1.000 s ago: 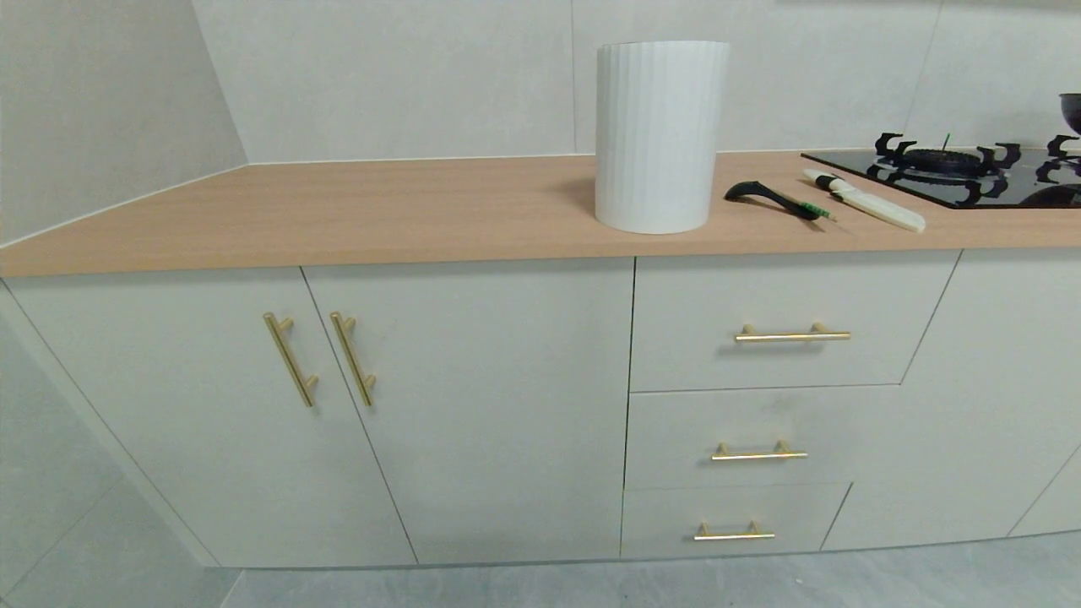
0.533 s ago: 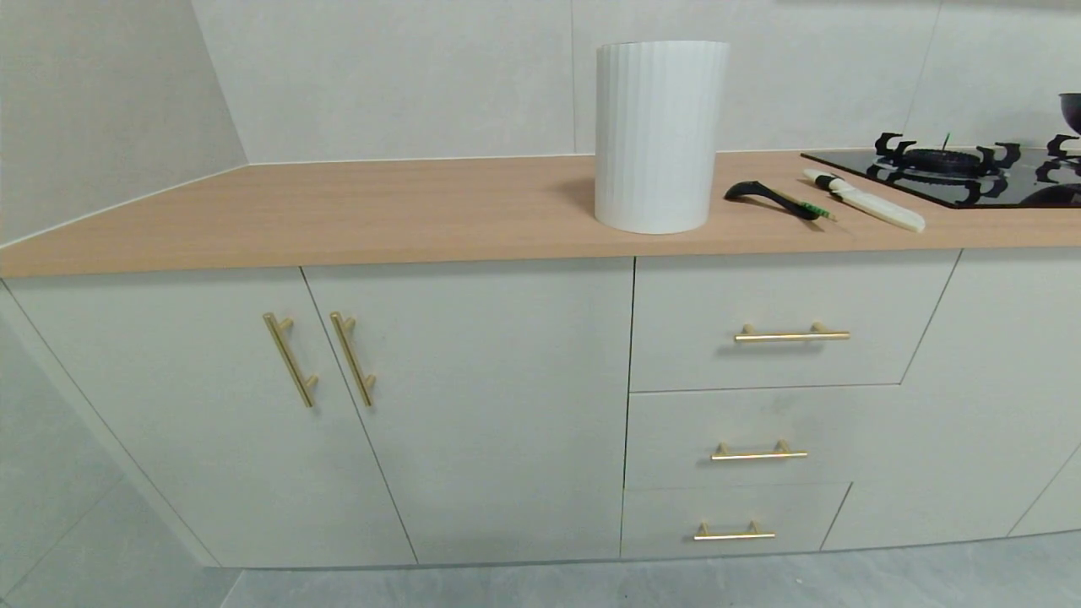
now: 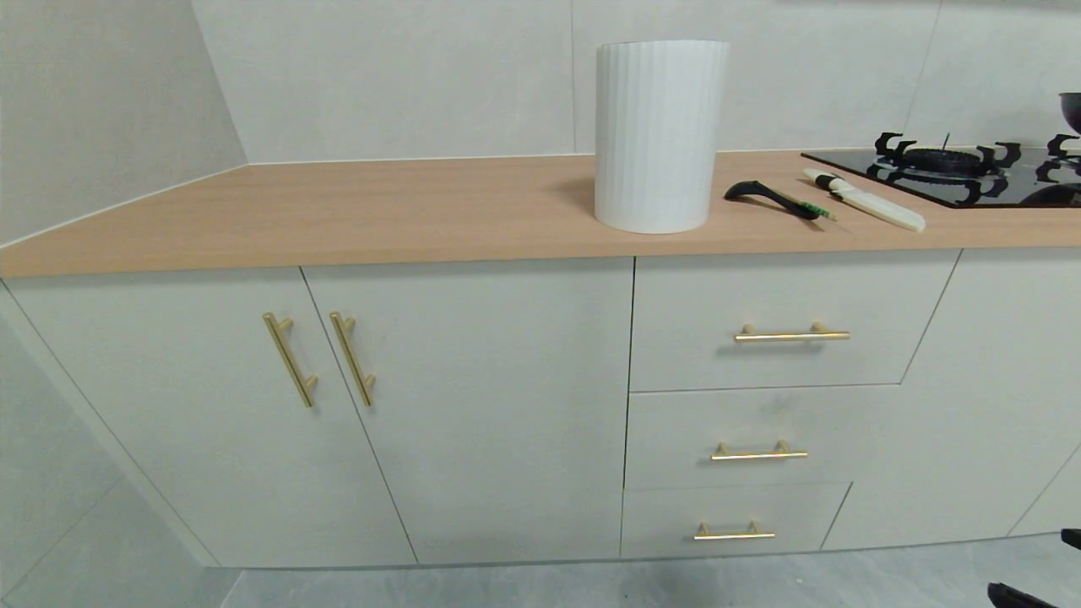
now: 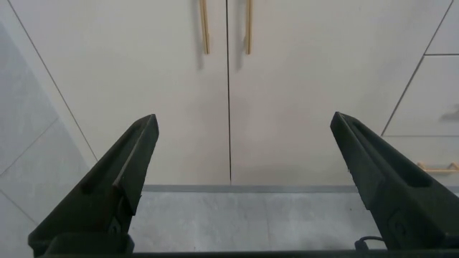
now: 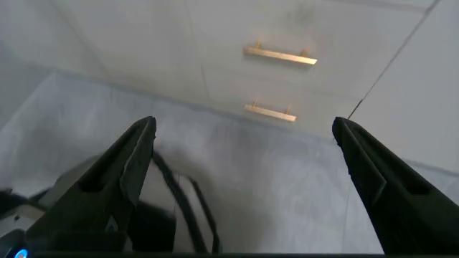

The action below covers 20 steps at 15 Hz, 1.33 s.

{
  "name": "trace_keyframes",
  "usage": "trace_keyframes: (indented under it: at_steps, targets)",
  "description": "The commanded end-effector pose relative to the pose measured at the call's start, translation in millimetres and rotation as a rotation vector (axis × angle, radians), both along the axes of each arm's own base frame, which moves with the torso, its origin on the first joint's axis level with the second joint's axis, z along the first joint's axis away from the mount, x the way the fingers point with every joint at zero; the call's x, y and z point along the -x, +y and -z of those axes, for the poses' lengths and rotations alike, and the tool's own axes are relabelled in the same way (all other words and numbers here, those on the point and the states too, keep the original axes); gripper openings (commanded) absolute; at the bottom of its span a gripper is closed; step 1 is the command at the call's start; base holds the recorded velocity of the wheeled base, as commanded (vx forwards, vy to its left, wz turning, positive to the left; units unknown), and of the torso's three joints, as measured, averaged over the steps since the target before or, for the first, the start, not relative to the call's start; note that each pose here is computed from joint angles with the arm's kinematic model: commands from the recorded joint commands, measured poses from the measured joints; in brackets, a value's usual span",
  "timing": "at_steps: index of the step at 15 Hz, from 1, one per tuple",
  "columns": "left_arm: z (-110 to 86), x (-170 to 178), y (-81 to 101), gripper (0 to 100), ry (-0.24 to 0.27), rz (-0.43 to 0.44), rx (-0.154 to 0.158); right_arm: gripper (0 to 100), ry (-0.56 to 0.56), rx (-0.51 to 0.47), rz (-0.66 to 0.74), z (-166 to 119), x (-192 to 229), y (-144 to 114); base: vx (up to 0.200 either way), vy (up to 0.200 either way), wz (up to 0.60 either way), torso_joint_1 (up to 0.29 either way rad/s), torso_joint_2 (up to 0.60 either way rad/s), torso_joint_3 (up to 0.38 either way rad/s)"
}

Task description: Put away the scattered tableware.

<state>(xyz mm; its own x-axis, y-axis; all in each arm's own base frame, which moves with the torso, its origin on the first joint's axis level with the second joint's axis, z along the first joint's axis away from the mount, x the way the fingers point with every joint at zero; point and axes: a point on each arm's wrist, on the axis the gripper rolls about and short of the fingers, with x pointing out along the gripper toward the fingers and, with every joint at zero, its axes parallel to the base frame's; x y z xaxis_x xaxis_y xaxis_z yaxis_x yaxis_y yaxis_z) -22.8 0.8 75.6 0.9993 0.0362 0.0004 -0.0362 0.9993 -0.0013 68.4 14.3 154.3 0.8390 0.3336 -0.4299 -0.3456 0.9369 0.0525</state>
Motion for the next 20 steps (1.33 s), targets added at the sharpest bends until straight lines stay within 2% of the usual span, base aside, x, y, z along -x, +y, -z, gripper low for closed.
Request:
trace_keyframes:
  at_steps: [1,3,7,12,13,15,17,20]
  targets:
    - [0.1,-0.1,0.0,100,0.002,-0.001,0.0,100,0.145,0.011,0.001,-7.1,-69.7,12.1,0.0,0.0,0.0,0.0,0.0,0.0]
    - [0.1,-0.1,0.0,100,0.002,-0.001,0.0,100,0.157,0.016,0.011,-6.1,-92.1,15.4,0.0,0.0,0.0,0.0,0.0,0.0]
    - [0.1,-0.1,0.0,100,0.002,-0.001,0.0,100,0.23,0.045,0.04,15.4,-150.0,23.2,0.0,0.0,0.0,0.0,0.0,0.0]
    - [0.1,-0.1,0.0,100,0.002,-0.001,0.002,100,0.299,0.063,0.055,58.1,-211.7,29.5,0.0,0.0,0.0,0.0,0.0,0.0]
    - [0.1,-0.1,0.0,100,0.002,-0.001,0.002,100,0.294,0.079,0.087,74.9,-227.2,30.0,0.0,0.0,0.0,0.0,0.0,0.0]
    - [0.1,-0.1,0.0,100,0.002,-0.001,0.0,100,0.269,0.098,0.129,97.3,-237.6,30.0,0.0,0.0,0.0,0.0,0.0,0.0]
    - [0.1,-0.1,0.0,100,0.002,-0.001,0.002,100,0.227,0.106,0.151,106.2,-242.8,30.6,0.0,0.0,0.0,0.0,0.0,0.0]
    - [0.1,-0.1,0.0,100,0.002,-0.001,0.0,100,0.223,0.122,0.17,117.6,-243.8,32.4,0.0,0.0,0.0,0.0,0.0,0.0]
